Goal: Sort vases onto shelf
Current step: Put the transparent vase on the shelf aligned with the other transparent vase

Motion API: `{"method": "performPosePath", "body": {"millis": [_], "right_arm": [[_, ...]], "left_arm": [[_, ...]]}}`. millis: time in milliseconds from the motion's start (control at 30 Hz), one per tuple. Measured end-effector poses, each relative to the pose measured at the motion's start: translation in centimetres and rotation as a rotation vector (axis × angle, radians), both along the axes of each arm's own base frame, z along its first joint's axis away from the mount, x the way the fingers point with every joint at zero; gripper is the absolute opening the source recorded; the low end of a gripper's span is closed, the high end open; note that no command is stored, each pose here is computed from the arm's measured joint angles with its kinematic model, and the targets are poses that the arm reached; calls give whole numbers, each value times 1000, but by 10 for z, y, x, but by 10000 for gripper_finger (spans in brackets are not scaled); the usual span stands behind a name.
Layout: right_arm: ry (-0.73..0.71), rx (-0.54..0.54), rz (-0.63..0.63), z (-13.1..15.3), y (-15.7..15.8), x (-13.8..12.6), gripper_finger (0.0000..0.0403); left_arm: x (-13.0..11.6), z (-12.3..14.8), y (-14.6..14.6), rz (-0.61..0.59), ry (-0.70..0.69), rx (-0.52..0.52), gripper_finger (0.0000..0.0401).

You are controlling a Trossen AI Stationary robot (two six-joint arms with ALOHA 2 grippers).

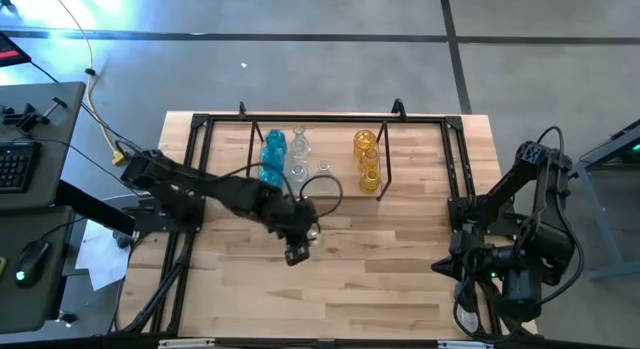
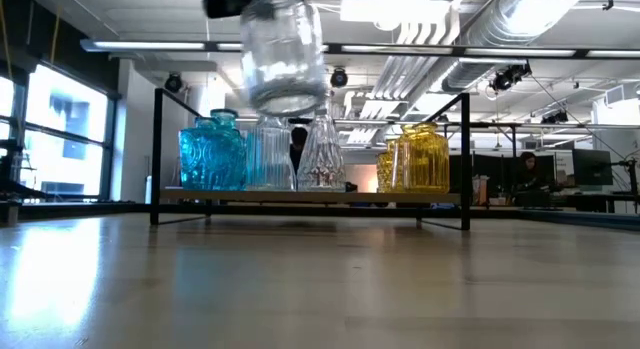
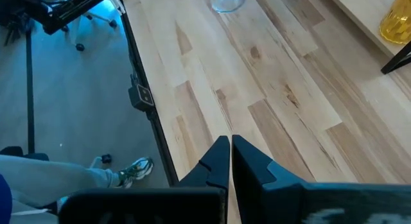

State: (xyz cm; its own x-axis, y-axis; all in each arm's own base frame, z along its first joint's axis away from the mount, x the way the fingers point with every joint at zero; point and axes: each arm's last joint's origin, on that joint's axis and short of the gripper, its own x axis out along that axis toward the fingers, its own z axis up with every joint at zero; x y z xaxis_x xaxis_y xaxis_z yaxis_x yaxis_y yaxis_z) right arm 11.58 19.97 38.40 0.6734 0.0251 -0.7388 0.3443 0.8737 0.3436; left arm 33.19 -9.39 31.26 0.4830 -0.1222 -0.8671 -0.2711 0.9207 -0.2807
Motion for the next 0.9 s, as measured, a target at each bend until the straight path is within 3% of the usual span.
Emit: {"method": "performPosePath", "body": {"millis": [600, 900], "right_arm": [[10, -11, 52, 0, 3, -6, 0], [11, -15, 52, 0, 3, -6, 0]], "left_arm": [[44, 62, 44, -28, -64, 83, 143], [43, 88, 71, -3, -123, 92, 143]]}}
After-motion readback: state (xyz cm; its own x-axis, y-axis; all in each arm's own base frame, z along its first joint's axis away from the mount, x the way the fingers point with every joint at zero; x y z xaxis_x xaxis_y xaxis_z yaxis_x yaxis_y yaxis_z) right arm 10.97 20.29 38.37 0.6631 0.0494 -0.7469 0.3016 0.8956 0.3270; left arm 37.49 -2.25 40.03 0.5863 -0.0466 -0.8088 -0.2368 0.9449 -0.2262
